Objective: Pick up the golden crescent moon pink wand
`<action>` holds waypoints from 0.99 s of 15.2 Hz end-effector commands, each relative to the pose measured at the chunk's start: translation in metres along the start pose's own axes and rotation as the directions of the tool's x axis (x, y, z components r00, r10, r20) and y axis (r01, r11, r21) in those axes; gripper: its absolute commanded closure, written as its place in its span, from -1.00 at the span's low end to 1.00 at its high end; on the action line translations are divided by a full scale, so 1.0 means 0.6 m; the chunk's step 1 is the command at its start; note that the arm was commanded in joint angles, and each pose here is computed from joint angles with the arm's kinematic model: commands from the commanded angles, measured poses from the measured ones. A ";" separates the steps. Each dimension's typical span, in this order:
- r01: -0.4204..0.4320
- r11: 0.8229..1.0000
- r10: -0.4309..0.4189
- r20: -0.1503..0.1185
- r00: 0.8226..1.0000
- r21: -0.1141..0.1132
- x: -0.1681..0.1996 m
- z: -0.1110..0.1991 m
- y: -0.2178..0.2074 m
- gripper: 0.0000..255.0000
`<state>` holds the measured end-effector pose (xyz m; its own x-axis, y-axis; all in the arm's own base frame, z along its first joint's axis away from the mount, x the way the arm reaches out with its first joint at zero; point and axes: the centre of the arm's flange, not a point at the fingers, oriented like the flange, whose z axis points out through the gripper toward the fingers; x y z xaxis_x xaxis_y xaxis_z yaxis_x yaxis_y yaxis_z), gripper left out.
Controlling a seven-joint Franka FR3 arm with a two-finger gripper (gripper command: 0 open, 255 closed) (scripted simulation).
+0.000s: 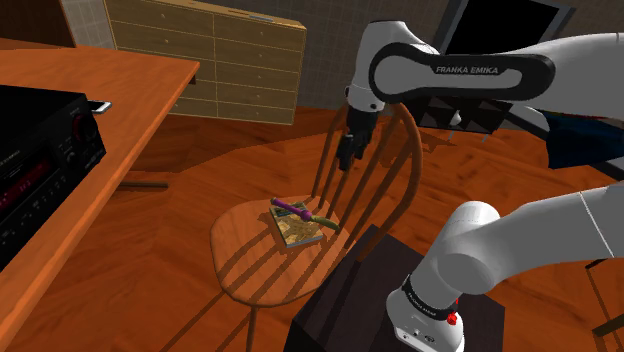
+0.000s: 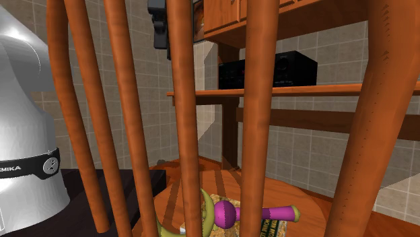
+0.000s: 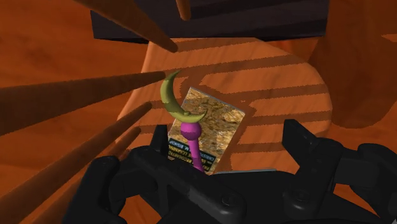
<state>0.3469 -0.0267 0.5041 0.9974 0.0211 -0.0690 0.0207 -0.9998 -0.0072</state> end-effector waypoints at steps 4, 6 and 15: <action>0.019 1.000 -0.019 -0.005 1.000 -0.012 0.046 0.103 0.004 -1.00; 0.027 0.999 -0.027 -0.005 1.000 -0.017 0.065 0.142 0.006 -1.00; 0.060 0.997 -0.061 -0.008 0.998 -0.039 0.153 0.318 0.019 -1.00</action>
<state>0.4199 -0.0328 0.3194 0.9950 0.0775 -0.0628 0.0792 -0.9966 0.0246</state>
